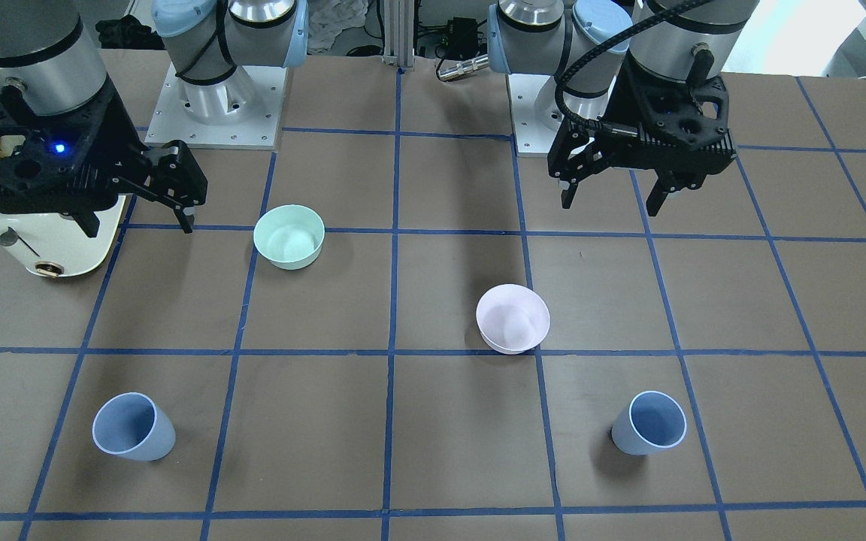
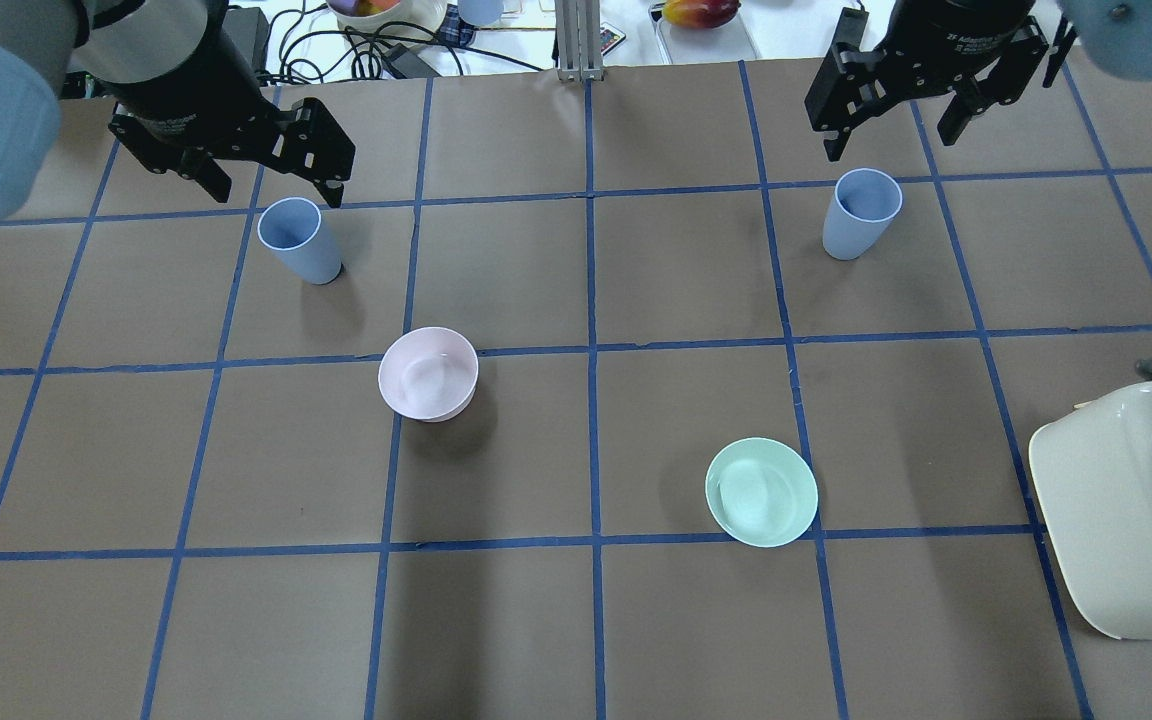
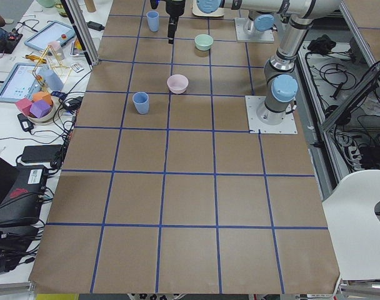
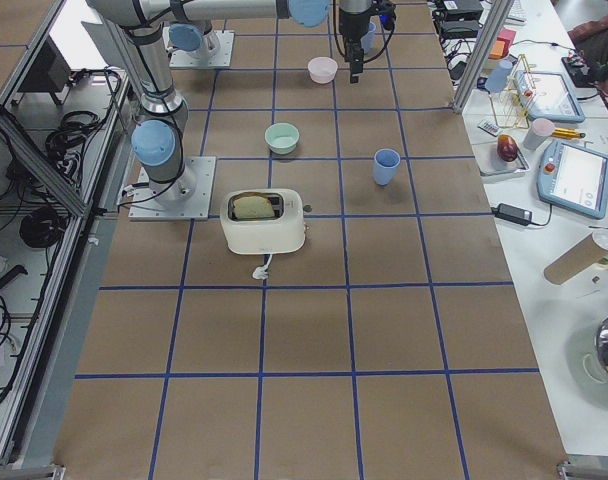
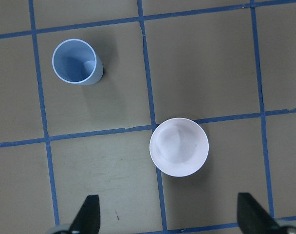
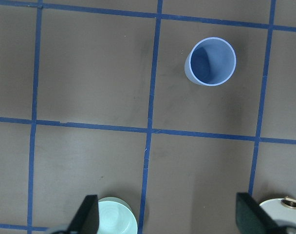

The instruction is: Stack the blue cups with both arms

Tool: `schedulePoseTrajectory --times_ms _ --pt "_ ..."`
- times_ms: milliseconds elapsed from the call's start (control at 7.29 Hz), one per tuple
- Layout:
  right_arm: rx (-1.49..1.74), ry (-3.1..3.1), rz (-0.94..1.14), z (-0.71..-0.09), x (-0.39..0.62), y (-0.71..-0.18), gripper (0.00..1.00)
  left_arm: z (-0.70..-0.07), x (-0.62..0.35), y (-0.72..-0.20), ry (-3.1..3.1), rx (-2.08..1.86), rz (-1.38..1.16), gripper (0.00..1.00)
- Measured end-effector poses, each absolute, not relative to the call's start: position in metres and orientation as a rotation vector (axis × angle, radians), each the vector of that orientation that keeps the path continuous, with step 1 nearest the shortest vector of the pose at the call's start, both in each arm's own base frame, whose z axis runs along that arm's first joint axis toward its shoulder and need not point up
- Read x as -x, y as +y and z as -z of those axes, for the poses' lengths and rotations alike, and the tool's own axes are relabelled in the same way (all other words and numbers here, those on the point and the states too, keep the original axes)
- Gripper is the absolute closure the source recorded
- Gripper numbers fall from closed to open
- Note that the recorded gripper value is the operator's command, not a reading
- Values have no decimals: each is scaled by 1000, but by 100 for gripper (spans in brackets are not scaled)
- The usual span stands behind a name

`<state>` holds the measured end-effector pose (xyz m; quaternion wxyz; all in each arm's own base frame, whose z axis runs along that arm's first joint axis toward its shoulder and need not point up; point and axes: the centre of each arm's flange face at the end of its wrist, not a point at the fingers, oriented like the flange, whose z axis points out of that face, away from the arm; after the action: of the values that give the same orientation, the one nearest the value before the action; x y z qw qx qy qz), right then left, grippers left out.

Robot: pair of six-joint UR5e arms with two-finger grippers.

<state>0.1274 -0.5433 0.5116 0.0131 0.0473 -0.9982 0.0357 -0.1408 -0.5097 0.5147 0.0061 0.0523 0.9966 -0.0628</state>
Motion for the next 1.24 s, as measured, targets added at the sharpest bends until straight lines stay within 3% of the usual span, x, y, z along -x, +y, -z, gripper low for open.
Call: schedulePoseTrajectory --times_ms 686,961,1235 --pt "-142 -3116 -109 -511 -127 -544 0 -366 85 -636 3100 -291 105 0" --pt "-138 -3119 -104 -509 -126 -544 0 -304 73 -666 3103 -273 80 7" --pt "-133 -3120 -103 -506 -124 -546 0 -267 71 -676 3110 -256 24 51"
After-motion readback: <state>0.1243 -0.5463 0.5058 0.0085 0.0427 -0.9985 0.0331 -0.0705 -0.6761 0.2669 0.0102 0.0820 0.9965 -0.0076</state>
